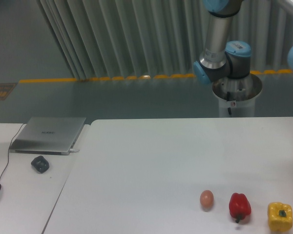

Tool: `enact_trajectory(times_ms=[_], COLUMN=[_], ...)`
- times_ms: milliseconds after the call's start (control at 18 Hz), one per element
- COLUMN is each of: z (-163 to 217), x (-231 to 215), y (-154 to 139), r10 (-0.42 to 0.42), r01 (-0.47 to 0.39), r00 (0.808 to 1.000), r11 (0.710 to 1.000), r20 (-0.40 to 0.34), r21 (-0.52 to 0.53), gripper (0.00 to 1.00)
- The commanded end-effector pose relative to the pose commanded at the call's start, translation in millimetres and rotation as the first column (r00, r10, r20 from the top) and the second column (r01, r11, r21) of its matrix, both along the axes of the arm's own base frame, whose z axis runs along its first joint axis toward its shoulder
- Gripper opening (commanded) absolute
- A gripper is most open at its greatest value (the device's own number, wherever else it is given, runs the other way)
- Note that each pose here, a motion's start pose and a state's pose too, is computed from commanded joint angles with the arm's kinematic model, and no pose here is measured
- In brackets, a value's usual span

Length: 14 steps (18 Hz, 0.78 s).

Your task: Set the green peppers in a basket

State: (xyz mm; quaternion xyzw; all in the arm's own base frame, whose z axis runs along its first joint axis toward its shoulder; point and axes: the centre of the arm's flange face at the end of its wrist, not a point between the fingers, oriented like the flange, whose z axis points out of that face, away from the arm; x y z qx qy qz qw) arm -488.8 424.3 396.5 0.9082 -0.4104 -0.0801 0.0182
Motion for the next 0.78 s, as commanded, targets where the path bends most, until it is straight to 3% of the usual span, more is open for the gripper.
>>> enact_trajectory(times_ms=[778], z=[-4], x=[13], y=[16], r10=[0.026], r01=[-0.027], r00=[0.999], r11=[0.999], r20=[0.024], r21=[0.032], gripper=[1.00])
